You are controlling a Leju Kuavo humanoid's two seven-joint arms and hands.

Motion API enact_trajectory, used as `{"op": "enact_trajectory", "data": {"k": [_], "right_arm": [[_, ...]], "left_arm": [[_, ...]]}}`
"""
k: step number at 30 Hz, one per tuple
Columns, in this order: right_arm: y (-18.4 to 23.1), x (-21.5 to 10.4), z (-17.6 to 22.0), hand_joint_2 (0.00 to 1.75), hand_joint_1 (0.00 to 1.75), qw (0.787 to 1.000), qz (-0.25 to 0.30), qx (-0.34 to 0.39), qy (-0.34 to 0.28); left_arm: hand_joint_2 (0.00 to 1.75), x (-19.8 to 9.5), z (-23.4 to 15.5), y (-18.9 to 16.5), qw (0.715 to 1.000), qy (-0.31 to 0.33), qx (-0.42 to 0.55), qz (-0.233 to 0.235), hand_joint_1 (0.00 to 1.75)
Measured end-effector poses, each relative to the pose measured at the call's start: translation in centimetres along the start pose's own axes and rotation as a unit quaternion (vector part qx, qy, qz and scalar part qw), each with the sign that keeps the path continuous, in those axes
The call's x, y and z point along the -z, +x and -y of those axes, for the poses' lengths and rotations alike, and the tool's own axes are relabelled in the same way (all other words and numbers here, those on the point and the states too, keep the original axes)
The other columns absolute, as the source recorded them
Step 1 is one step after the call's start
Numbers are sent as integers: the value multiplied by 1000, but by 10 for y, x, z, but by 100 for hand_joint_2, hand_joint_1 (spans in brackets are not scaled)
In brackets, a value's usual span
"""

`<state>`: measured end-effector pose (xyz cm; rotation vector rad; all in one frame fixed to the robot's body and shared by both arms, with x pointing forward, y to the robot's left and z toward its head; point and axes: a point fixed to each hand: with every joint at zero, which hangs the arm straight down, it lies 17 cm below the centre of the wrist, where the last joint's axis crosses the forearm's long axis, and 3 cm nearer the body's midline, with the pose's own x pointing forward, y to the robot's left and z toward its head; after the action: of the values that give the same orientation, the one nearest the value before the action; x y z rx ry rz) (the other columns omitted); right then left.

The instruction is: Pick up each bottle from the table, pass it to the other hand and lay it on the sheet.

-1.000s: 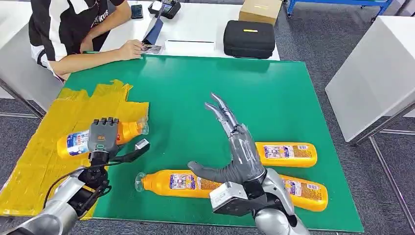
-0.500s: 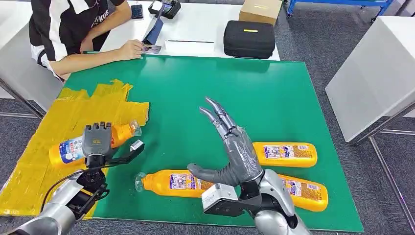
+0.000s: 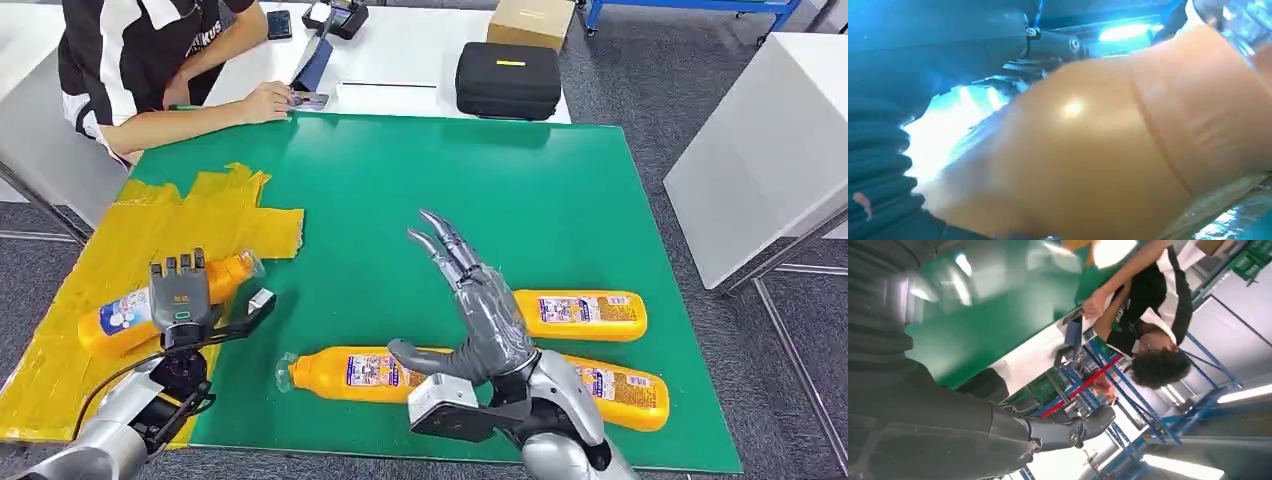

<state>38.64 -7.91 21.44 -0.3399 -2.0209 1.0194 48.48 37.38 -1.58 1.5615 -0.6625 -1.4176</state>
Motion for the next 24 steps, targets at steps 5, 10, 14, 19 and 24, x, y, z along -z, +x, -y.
{"op": "enact_trajectory", "data": {"k": [5,10,14,19,24], "right_arm": [[-2,-1,-10,175,0,1000,-7,-12,22],[-6,-4,-21,175,0,999,-15,-22,45],[-9,-6,-25,0,0,998,-19,-25,52],[-16,-10,-35,0,0,996,-31,-42,73],[-23,-18,-44,0,0,993,-37,-56,93]], "left_arm": [[175,0,-1,-1,1000,3,-3,-2,0],[175,-1,0,-2,1000,5,-8,-4,0],[175,-1,0,-2,1000,8,-11,-4,0],[175,-4,-10,-3,998,39,-47,-12,0],[175,-3,-30,-11,991,74,-101,-35,0]]}}
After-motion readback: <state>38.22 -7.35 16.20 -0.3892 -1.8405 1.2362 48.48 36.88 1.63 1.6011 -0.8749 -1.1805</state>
